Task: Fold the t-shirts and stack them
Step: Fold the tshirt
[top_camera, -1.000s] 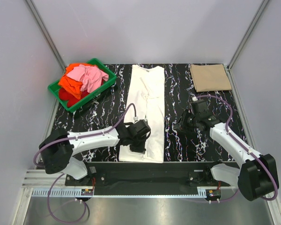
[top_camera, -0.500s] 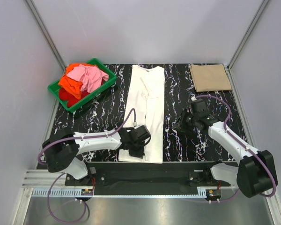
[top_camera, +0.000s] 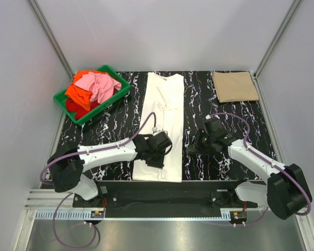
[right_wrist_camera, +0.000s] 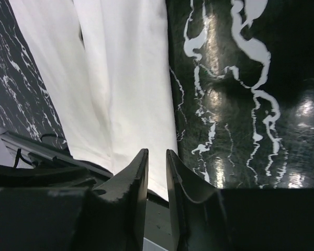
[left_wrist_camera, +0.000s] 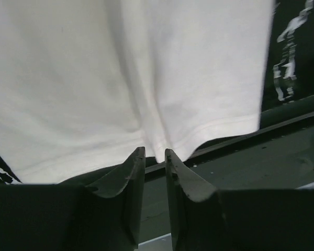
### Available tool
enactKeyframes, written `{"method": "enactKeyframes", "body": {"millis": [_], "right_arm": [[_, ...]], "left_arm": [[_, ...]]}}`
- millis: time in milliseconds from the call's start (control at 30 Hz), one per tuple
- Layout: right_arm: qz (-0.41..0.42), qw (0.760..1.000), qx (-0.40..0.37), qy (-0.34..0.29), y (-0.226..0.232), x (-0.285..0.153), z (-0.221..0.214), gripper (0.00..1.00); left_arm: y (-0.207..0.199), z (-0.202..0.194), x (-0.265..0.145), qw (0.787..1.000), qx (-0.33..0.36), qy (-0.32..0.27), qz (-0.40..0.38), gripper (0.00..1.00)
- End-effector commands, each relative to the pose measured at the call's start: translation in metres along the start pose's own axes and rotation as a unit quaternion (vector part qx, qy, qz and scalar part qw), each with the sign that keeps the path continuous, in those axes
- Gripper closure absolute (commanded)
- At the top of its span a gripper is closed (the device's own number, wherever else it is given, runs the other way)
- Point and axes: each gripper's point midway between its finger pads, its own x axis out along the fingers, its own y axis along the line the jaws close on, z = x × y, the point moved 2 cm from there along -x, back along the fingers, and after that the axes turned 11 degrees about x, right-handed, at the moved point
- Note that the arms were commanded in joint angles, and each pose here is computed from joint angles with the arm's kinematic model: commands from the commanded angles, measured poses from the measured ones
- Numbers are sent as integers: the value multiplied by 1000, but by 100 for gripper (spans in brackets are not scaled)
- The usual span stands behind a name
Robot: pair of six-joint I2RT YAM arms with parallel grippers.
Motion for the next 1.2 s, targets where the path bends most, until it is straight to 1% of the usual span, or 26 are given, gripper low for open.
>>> {"method": "enactKeyframes", "body": {"millis": [0,33,67,100,133,167,200,233,267,333,400,500,533,700,867,1033,1167], "right_arm": [[28,999,17,6,16,7,-10,74],[34,999,11,15,21,9,-19,74],[37,999,11,12,23,11,-21,75],[37,999,18,16,24,14,-25,75],[37,999,17,21,26,16,-29,75],[33,999,20,26,25,18,-33,75],[21,999,27,34,21,24,-36,75],[18,999,25,38,20,28,-39,75],[6,999,21,47,16,34,-45,75],[-1,998,17,52,13,41,-50,76],[-15,998,15,56,8,48,-56,78],[-30,998,10,57,2,55,-62,82],[-41,998,10,54,-3,57,-63,84],[-87,995,8,48,-23,59,-74,88],[-111,993,7,40,-36,55,-80,88],[-125,992,7,30,-43,48,-79,88],[-80,997,-1,23,-25,35,-78,85]], "left_arm": [[8,62,-26,997,12,-72,6,74],[12,72,-26,997,23,-79,2,74],[17,81,-20,997,21,-79,1,76],[28,103,-21,995,3,-97,-2,76],[33,113,-19,995,13,-99,-6,76],[41,128,-14,995,4,-102,-11,74],[43,142,-12,993,4,-119,-15,72],[46,150,-9,992,15,-126,-13,70],[52,163,-3,991,11,-130,-7,69],[58,179,4,990,20,-140,-3,69],[57,192,19,991,23,-131,-25,69],[57,199,39,992,33,-115,-33,69],[59,197,50,994,33,-104,-29,69],[72,188,70,996,22,-82,2,71],[82,182,78,996,28,-76,24,72],[82,187,79,997,26,-76,17,71],[81,188,84,997,27,-72,13,71]]}}
